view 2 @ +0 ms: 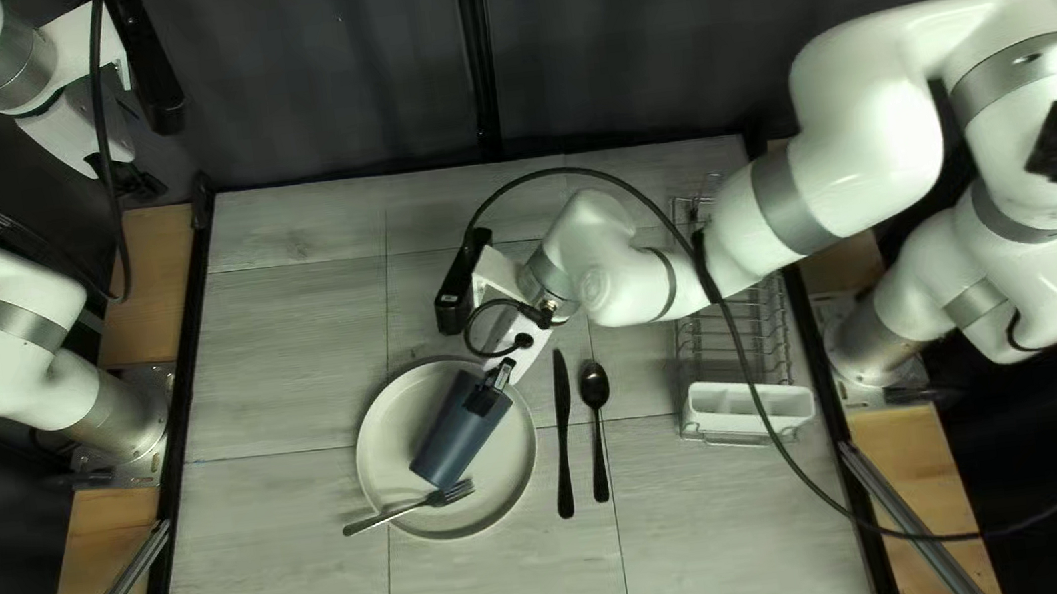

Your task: Pick up and place plate onto table. Place down one fork to the left of the plate. Place spoon and knife to the right of the plate. Place cup above the knife and spoon

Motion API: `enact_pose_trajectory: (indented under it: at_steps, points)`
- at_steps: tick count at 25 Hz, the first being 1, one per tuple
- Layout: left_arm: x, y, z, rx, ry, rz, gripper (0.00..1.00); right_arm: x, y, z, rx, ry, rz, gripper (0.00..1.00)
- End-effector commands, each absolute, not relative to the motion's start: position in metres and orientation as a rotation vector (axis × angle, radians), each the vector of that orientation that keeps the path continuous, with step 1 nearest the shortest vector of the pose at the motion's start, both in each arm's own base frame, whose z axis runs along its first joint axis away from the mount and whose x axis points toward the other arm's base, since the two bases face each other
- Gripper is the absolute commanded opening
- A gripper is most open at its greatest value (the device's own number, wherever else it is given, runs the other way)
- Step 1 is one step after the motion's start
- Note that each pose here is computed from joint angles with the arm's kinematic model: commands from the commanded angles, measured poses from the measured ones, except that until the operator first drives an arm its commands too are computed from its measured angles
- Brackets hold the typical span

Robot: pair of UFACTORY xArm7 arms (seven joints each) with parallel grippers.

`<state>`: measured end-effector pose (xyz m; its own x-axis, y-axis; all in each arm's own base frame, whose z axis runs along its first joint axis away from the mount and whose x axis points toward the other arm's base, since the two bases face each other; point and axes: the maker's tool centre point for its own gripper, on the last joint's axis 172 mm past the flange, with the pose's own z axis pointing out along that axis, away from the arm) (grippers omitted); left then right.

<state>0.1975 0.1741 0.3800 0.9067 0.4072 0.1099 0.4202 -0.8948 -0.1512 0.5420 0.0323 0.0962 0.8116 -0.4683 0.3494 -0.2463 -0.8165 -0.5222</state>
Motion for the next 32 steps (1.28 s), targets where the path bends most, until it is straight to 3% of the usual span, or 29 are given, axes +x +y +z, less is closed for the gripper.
enact_pose_trajectory:
  at_steps: [1, 15, 17, 24, 32]
  points:
    - [0.197, 0.174, 0.380, -2.899, -0.634, -0.112, 1.00, 0.536, 0.041, 0.089, -2.525, 0.544, -0.647, 1.00]
    - [0.197, 0.174, 0.380, -2.899, -0.634, -0.112, 1.00, 0.544, 0.071, 0.056, -2.512, 0.545, -0.641, 1.00]
    - [0.197, 0.174, 0.380, -2.899, -0.634, -0.112, 1.00, 0.544, 0.075, 0.060, -2.507, 0.544, -0.653, 0.00]
    - [0.197, 0.174, 0.380, -2.899, -0.634, -0.112, 1.00, 0.548, 0.089, 0.093, -2.493, 0.484, -0.720, 0.00]
    - [0.197, 0.174, 0.380, -2.899, -0.634, -0.112, 1.00, 0.543, 0.091, 0.164, -2.550, 0.370, -0.725, 0.00]
